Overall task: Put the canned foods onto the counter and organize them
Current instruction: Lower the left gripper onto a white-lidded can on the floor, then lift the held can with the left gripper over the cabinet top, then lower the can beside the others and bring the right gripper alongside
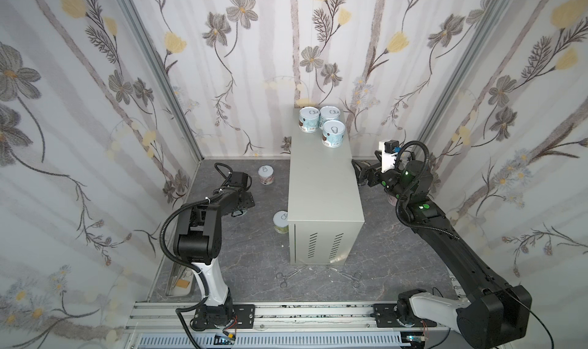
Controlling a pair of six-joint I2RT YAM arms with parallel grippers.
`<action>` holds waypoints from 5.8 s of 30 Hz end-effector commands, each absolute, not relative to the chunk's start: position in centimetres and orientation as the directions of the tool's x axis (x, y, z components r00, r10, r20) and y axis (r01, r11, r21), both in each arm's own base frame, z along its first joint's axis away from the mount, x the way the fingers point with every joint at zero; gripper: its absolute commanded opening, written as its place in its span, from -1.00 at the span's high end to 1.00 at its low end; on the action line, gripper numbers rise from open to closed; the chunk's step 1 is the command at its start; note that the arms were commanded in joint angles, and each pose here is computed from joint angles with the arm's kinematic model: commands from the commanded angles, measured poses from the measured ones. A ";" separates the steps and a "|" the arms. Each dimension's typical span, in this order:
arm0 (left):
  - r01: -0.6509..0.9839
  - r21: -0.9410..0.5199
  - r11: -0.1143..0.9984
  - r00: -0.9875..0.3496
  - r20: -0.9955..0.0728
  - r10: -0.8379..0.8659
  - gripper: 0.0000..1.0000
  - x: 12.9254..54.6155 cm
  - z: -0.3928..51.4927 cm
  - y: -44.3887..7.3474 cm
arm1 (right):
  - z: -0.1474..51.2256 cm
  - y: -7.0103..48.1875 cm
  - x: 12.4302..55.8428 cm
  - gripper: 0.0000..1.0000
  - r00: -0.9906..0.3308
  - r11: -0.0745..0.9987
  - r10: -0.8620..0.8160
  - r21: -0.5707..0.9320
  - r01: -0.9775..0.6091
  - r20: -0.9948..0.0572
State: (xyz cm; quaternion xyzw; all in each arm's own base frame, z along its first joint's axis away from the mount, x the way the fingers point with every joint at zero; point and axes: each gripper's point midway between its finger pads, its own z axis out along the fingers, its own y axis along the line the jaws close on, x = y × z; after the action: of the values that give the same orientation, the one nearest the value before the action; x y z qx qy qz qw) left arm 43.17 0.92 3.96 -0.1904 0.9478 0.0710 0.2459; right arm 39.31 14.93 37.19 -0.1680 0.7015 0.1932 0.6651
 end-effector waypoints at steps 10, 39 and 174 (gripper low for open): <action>-0.385 0.034 0.922 -0.782 -0.543 -0.307 -0.57 43.6 4.0 1.2 | 37.6 15.8 39.7 -0.99 -0.044 0.848 0.004 0.027 -0.530 -0.999; -0.276 -0.053 0.960 -0.679 -0.696 -0.234 -0.28 43.8 20.0 -1.3 | 41.3 13.9 39.6 -0.99 0.070 0.883 -0.006 -0.038 -0.469 -0.998; 0.660 0.027 0.751 -0.042 -0.996 0.073 -0.06 38.6 42.1 -27.2 | 42.2 21.2 42.1 -0.74 0.174 0.721 -0.064 -0.166 -0.673 -0.983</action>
State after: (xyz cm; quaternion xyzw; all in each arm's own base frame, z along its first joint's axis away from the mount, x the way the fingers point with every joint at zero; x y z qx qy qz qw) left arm 38.29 -26.66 40.36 0.2697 0.7094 -0.2138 0.6151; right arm 41.97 21.15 41.16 -0.3025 0.6190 0.2249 0.6890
